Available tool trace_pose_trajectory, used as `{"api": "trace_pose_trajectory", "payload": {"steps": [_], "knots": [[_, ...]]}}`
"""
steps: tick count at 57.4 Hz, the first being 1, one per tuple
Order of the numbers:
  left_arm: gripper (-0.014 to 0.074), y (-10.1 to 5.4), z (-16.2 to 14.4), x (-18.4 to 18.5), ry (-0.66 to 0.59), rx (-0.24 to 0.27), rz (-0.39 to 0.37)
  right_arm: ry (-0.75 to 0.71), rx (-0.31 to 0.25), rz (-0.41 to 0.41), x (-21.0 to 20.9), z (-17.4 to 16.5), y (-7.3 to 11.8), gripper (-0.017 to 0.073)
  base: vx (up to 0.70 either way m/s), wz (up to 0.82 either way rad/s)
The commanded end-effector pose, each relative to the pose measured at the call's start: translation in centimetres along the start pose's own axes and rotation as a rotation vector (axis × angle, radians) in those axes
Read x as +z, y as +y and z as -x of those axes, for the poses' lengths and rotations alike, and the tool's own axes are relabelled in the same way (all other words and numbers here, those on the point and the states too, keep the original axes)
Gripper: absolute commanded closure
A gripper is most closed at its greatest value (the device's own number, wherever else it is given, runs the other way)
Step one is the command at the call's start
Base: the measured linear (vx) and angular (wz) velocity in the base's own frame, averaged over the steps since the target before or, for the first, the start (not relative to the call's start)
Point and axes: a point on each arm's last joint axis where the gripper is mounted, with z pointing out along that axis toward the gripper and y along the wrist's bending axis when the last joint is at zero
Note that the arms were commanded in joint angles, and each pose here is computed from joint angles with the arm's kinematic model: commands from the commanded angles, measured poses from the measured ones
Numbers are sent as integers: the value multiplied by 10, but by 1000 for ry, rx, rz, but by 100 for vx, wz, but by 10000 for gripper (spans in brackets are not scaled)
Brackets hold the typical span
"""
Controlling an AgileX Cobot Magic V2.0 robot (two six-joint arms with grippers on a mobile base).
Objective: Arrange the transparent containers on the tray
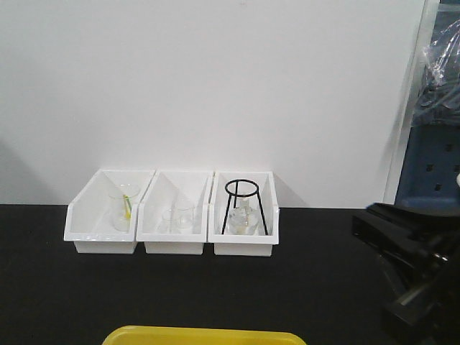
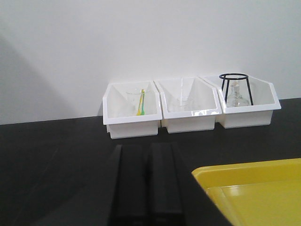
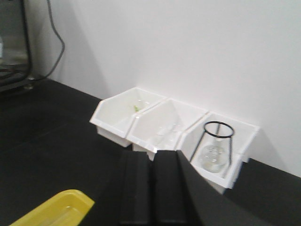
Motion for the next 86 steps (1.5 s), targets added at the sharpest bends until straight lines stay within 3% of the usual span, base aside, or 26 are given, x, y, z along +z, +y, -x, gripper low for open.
{"api": "trace_pose_trajectory", "payload": {"steps": [1, 4, 9, 19, 25, 33, 37, 86], "knots": [[601, 0, -4, 1, -43, -6, -4, -163, -21, -136, -25, 1, -10, 572, 0, 0], [601, 0, -4, 1, -43, -6, -4, -192, -48, -186, -38, -16, -13, 572, 0, 0], [601, 0, -4, 1, -43, -6, -4, -233, -26, -261, -64, -40, -17, 572, 0, 0], [601, 0, -4, 1, -43, -6, -4, -121, -25, -484, -100, -110, -22, 572, 0, 0], [601, 0, -4, 1, -43, -6, -4, -85, -26, -552, -111, -143, -19, 572, 0, 0], [601, 0, -4, 1, -43, -6, -4, -93, -62, -564, -116, -184, -12, 572, 0, 0], [601, 0, -4, 1, -43, -6, -4, -47, -31, -562, -114, -194, -12, 572, 0, 0], [601, 0, -4, 1, -41, -6, -4, -16, -22, -564, -114, -197, -13, 571, 0, 0]]}}
